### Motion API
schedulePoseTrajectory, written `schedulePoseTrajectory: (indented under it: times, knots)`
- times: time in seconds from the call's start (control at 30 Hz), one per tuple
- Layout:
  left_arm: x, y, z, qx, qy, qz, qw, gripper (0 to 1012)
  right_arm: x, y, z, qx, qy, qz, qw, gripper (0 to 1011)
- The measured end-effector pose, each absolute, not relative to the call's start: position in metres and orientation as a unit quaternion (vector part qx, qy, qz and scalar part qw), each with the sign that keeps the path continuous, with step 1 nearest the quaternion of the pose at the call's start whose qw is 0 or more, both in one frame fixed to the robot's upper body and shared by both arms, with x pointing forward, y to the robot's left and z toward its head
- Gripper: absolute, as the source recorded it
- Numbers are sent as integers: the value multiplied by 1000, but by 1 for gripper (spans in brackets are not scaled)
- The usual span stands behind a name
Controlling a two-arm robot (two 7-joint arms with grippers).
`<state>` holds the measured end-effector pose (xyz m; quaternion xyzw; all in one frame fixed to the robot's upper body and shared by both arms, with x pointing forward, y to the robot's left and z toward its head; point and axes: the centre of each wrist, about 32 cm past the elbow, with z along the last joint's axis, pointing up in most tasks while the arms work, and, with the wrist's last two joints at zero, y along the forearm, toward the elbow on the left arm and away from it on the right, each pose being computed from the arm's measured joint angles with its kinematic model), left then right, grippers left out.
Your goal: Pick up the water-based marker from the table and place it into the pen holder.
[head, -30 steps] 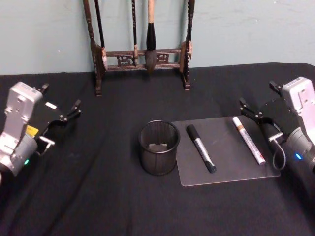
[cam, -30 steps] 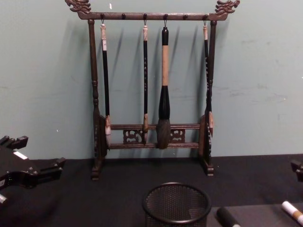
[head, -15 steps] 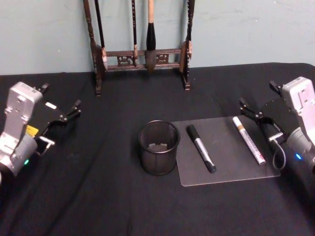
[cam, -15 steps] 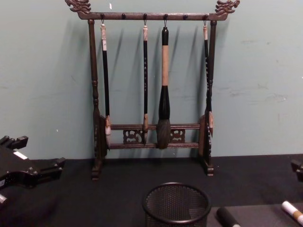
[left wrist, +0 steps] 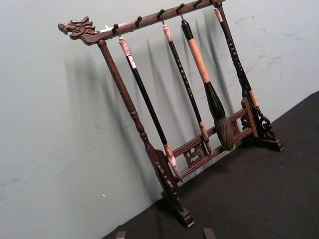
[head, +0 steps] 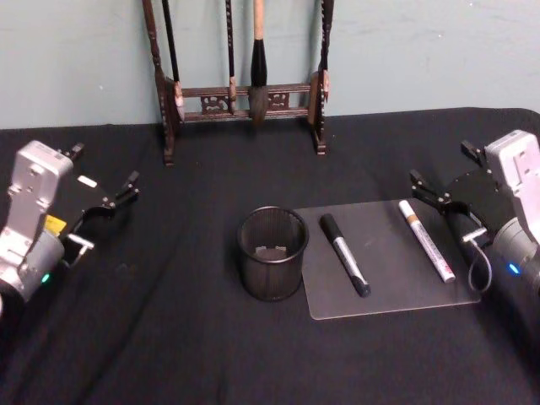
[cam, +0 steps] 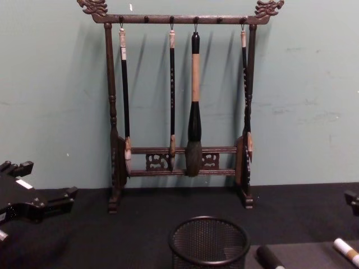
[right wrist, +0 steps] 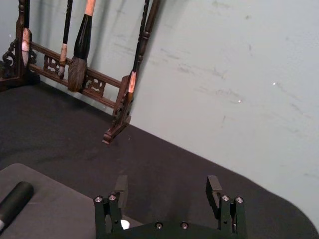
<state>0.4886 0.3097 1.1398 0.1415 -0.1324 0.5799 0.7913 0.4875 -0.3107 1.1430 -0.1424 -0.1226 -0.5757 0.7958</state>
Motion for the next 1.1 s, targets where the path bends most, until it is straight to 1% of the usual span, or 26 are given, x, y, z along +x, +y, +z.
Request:
schedulePoseTrajectory:
  times: [0.4, 0.73, 1.1]
  knots:
    - [489, 310, 1140, 141, -132, 580, 791, 1001, 488, -313, 1155, -165, -63, -561, 809, 1003]
    - [489, 310, 1140, 141, -132, 580, 791, 1001, 487, -312, 1164, -186, -24, -554, 811, 1003]
    - [489, 310, 1140, 141, -132, 580, 791, 1001, 485, -308, 1165, -202, 16, -549, 811, 1003]
